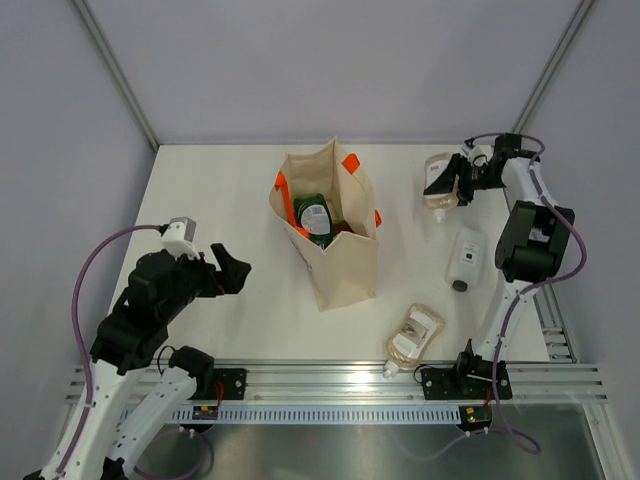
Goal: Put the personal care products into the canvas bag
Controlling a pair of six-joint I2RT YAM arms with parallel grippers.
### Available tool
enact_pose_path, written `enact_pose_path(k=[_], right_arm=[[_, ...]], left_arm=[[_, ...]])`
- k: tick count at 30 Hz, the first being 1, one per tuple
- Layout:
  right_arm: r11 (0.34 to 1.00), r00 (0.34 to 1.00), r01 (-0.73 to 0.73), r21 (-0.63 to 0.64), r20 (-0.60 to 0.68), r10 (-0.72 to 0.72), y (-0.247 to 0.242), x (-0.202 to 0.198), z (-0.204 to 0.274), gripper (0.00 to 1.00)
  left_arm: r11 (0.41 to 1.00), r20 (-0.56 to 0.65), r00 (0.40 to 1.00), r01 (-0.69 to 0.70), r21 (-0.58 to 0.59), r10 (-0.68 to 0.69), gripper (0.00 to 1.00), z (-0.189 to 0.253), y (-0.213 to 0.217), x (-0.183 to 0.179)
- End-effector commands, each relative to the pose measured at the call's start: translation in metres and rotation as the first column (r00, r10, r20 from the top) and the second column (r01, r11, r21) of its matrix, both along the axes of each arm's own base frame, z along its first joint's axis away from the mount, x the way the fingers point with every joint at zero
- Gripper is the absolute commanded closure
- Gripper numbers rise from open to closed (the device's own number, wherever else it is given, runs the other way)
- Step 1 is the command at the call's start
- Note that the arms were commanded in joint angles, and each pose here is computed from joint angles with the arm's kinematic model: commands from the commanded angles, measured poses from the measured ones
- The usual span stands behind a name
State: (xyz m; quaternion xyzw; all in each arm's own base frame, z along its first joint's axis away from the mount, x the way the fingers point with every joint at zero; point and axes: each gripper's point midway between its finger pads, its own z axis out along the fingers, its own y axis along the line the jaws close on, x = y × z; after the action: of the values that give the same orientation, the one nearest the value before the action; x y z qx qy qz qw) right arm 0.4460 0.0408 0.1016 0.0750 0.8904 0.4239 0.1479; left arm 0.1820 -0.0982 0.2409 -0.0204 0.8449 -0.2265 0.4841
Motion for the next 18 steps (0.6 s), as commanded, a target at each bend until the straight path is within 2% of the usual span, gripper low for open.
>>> enact_pose_path(k=[1, 3, 5, 9, 10, 11, 13, 15, 16, 18], right_arm=[[0.981, 0.883, -0.154, 0.116, 0.462, 0.084, 0.053, -0.025, 0.204, 1.0], [0.979, 0.837, -0.189, 0.079, 0.534, 0.119, 0.069, -0.039, 0.237, 1.0], [0.963, 0.764, -0.267, 0.022, 0.614, 0.198, 0.107, -0.063, 0.27, 1.0], [0.913, 0.647, -0.401, -0.081, 0.681, 0.344, 0.187, -0.101, 0.296, 1.0], [0.911, 0.628, -0.384, -0.148, 0.681, 0.376, 0.199, -0.094, 0.286, 1.0], [0.885, 0.573, -0.424, -0.194, 0.699, 0.428, 0.227, -0.107, 0.292, 1.0], [0.862, 0.57, -0.424, -0.278, 0.658, 0.492, 0.246, -0.1, 0.267, 1.0], [0.833, 0.54, -0.46, -0.306, 0.649, 0.536, 0.269, -0.105, 0.263, 1.0], [0.822, 0.549, -0.458, -0.339, 0.619, 0.562, 0.277, -0.094, 0.243, 1.0], [0.798, 0.528, -0.47, -0.378, 0.604, 0.597, 0.29, -0.089, 0.232, 1.0]], left_arm=[[0.998, 0.073, 0.997, 0.013, -0.059, -0.008, 0.01, 0.016, -0.007, 0.007], [0.997, 0.071, 0.997, 0.025, -0.074, -0.02, 0.01, 0.014, -0.011, 0.007], [0.995, 0.072, 0.997, 0.037, -0.087, -0.031, 0.01, 0.015, -0.014, 0.007], [0.994, 0.063, 0.997, 0.057, -0.098, -0.051, 0.01, 0.016, -0.018, 0.005], [0.993, 0.067, 0.996, 0.059, -0.101, -0.052, 0.01, 0.019, -0.018, 0.004], [0.993, 0.058, 0.997, 0.053, -0.105, -0.047, 0.01, 0.018, -0.018, 0.004], [0.992, 0.047, 0.998, 0.037, -0.117, -0.032, 0.01, 0.019, -0.017, 0.003], [0.993, 0.035, 0.999, 0.01, -0.118, -0.006, 0.01, 0.018, -0.013, 0.002], [0.993, 0.039, 0.999, 0.01, -0.12, -0.005, 0.01, 0.019, -0.012, 0.002], [0.992, 0.04, 0.999, 0.015, -0.124, -0.011, 0.01, 0.02, -0.013, 0.0]])
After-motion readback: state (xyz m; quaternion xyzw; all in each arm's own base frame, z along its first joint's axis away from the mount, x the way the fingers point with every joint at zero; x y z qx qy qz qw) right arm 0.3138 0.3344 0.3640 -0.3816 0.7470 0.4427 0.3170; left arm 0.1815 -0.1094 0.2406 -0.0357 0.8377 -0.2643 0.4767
